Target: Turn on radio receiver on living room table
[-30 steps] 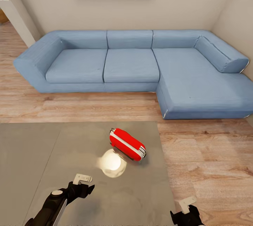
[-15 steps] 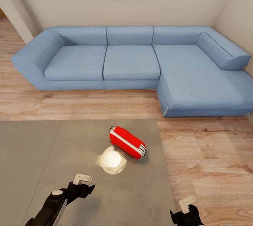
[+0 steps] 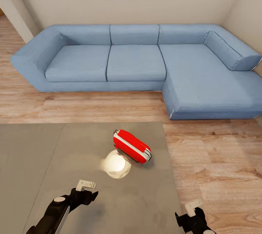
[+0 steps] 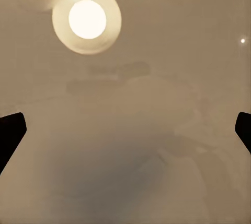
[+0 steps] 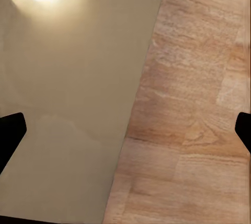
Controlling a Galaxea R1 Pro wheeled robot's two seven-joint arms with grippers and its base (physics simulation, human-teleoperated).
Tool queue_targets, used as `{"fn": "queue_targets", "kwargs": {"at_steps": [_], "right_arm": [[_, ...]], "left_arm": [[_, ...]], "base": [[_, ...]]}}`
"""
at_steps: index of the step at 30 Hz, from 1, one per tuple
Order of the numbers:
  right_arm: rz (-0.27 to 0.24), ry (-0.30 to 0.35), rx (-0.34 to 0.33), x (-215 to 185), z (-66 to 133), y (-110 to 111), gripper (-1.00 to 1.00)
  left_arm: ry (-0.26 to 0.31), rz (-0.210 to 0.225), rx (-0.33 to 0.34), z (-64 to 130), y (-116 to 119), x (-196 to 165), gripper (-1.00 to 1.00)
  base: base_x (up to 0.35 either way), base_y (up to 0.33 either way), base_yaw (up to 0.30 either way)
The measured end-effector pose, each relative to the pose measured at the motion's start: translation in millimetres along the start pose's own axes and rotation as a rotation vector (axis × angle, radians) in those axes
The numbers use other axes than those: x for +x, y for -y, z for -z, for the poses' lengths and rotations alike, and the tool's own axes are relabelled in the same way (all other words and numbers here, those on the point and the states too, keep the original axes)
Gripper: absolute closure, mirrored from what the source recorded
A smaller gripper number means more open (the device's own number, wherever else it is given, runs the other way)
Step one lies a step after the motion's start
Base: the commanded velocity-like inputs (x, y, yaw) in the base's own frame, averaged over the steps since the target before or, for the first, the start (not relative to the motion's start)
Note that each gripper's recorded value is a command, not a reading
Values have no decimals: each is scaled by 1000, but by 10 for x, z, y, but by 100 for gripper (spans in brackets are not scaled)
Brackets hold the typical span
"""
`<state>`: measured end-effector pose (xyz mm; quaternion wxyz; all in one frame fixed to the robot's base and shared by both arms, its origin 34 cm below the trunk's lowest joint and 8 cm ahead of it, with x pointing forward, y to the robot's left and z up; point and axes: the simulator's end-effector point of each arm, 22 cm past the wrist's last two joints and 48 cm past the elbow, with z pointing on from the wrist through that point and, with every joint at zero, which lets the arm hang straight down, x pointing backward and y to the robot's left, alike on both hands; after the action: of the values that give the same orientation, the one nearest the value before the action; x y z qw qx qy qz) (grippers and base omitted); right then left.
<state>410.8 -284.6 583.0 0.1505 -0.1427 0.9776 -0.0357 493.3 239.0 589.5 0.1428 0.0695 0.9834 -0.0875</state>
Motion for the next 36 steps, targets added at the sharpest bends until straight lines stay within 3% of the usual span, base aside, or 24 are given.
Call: {"fn": "queue_targets", "kwargs": {"at_steps": [20, 26, 36], "right_arm": [[1, 23, 3, -112, -8, 17, -100], [12, 97, 21, -448, 63, 133, -100], [17, 124, 28, -599, 94, 173, -100]], "left_arm": [[-28, 7, 4, -71, 0, 132, -100], [-37, 9, 6, -95, 11, 173, -100], [-50, 14, 12, -133, 37, 232, -100]], "base": [[0, 0, 0], [0, 0, 0], [0, 0, 0]]}}
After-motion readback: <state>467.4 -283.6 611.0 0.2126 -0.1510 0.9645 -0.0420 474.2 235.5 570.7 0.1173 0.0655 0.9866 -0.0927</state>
